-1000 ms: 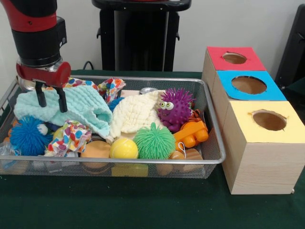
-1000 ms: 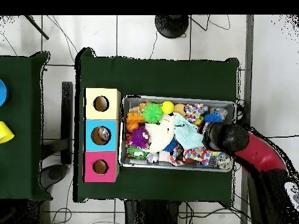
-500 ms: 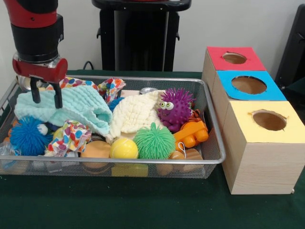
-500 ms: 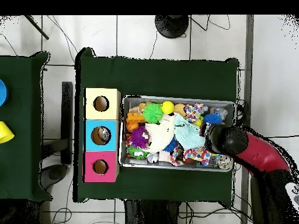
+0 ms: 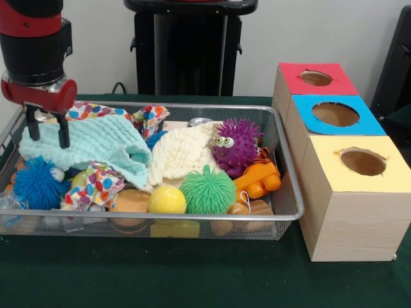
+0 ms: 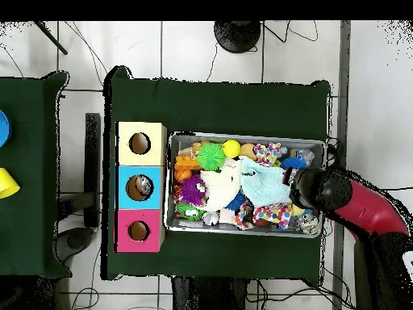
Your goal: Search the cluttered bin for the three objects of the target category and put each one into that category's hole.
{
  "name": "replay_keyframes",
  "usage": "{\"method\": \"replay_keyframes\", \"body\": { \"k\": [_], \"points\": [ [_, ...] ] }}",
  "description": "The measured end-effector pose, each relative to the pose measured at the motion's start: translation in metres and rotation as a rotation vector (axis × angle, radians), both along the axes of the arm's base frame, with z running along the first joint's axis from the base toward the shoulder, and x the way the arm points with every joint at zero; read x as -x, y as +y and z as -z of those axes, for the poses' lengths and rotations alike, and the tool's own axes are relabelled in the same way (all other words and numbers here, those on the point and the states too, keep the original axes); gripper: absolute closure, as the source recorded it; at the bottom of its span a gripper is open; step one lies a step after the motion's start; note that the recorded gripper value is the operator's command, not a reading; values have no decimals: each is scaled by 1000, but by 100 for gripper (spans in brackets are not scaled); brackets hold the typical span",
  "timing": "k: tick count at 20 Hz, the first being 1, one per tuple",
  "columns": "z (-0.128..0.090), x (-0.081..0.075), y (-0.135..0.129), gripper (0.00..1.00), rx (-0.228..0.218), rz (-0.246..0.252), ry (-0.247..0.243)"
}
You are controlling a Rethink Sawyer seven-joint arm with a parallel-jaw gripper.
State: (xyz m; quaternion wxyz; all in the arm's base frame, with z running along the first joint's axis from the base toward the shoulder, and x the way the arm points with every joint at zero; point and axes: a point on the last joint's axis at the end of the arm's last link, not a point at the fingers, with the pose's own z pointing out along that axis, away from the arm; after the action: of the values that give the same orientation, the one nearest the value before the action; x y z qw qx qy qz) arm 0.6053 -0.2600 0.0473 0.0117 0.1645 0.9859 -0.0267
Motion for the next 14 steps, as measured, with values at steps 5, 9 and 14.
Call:
{"method": "replay_keyframes", "body": {
  "k": [5, 9, 14],
  "points": [
    [3, -2, -15, 0, -1, 19, 3],
    [8, -3, -21, 0, 0, 25, 2],
    [16, -8, -25, 0, 16, 6, 0]
  ]
}}
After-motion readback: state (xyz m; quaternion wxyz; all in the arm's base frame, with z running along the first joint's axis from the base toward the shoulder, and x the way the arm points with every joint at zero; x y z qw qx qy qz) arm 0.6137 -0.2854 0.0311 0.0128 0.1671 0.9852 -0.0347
